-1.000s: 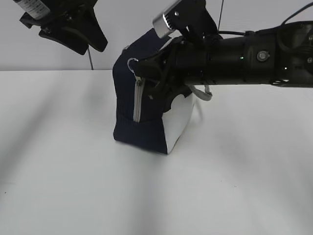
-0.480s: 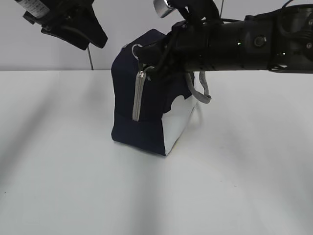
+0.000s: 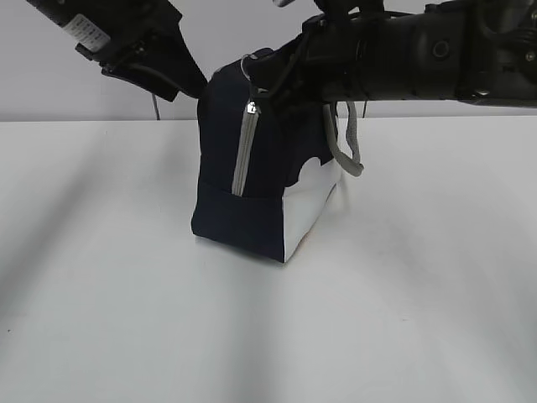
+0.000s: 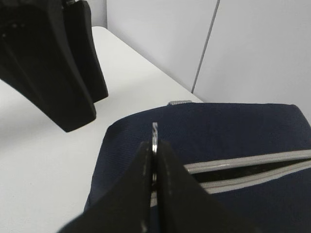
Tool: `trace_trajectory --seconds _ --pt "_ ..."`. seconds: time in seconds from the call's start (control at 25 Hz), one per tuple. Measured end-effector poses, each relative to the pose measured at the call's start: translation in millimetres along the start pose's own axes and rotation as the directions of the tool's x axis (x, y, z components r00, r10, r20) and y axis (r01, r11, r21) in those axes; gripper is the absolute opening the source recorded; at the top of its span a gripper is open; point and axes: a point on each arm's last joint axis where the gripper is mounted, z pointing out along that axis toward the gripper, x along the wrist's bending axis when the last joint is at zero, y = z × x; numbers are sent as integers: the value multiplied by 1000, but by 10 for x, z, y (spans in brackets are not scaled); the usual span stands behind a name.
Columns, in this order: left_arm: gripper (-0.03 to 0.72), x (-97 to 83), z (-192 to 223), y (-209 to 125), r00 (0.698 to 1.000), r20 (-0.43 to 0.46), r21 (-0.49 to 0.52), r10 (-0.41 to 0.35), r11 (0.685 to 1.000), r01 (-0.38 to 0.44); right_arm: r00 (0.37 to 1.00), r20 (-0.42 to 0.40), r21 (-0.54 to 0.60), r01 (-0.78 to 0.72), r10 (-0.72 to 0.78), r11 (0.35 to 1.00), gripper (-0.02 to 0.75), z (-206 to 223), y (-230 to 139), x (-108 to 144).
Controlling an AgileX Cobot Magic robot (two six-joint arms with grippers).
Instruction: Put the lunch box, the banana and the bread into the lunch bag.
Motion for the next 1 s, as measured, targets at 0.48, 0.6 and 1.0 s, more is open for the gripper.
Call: trace_trajectory --seconds 0.48,0.6,1.0 --pt "379 131 259 -34 999 35 61 12 998 -14 983 44 -11 -176 176 984 -16 0 4 -40" --pt "379 155 299 -34 999 35 62 9 998 -11 970 65 -15 -233 234 972 -16 -1 1 -59" --pt "379 126 307 6 995 72 14 65 998 -66 977 80 -48 -194 197 980 -16 -142 136 -88"
